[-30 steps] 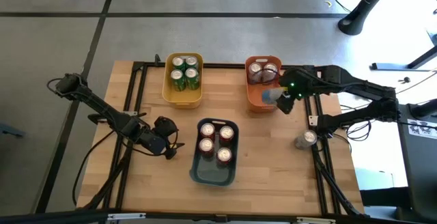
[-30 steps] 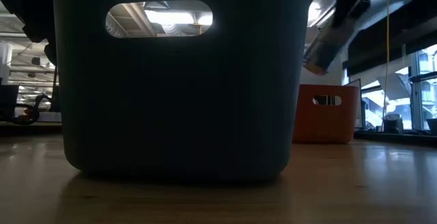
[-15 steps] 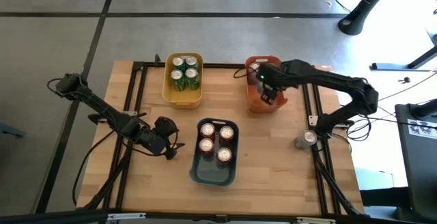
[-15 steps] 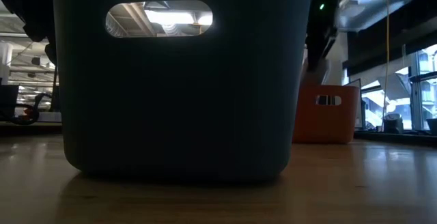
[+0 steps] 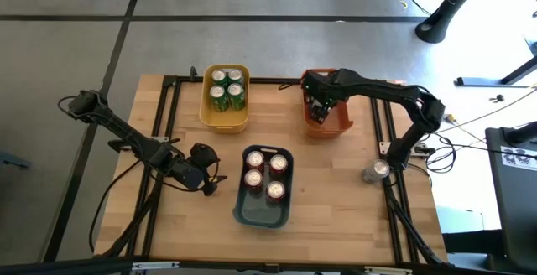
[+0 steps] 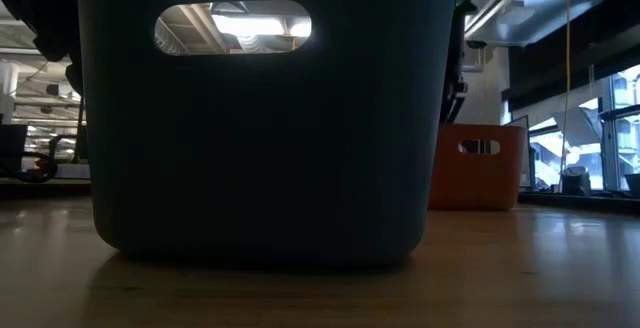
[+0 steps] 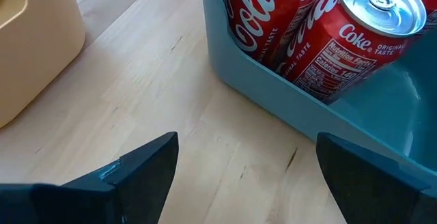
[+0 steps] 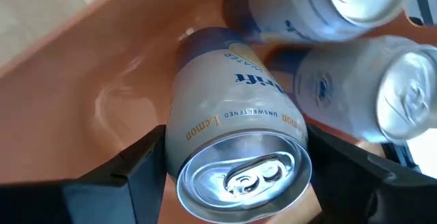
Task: Sort soda cans
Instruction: Put the blue-white soda can into the orange bin
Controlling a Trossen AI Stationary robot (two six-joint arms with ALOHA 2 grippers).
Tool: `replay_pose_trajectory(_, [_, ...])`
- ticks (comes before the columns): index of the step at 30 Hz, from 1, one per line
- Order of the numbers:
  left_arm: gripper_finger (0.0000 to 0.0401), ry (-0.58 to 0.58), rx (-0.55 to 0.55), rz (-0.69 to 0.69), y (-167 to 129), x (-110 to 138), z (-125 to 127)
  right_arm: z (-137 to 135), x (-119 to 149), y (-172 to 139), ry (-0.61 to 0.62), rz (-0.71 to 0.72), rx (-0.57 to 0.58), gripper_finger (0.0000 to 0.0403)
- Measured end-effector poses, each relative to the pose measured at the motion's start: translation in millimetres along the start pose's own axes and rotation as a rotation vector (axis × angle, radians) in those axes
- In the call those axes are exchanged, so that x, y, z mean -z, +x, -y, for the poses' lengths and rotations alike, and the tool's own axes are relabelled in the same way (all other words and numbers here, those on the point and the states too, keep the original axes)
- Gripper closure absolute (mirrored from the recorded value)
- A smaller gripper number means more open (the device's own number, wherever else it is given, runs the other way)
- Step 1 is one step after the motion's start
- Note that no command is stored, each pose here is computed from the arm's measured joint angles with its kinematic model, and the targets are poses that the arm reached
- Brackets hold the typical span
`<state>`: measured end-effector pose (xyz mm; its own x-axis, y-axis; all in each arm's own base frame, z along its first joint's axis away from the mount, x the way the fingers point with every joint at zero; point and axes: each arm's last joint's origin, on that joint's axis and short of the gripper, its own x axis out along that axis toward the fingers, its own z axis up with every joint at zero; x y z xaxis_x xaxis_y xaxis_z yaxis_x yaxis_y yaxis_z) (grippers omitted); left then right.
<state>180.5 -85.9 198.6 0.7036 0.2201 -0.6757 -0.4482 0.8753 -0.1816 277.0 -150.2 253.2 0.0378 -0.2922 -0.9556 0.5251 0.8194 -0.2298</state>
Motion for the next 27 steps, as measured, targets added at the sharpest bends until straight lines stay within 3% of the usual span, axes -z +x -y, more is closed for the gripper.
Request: replay_pose_trajectory(27, [0.0066, 0.020, -0.002, -0.002, -0.1, 0.2, -0.3, -7.1, -19.0, 17.7, -0.038, 0.085, -0.022, 0.0058])
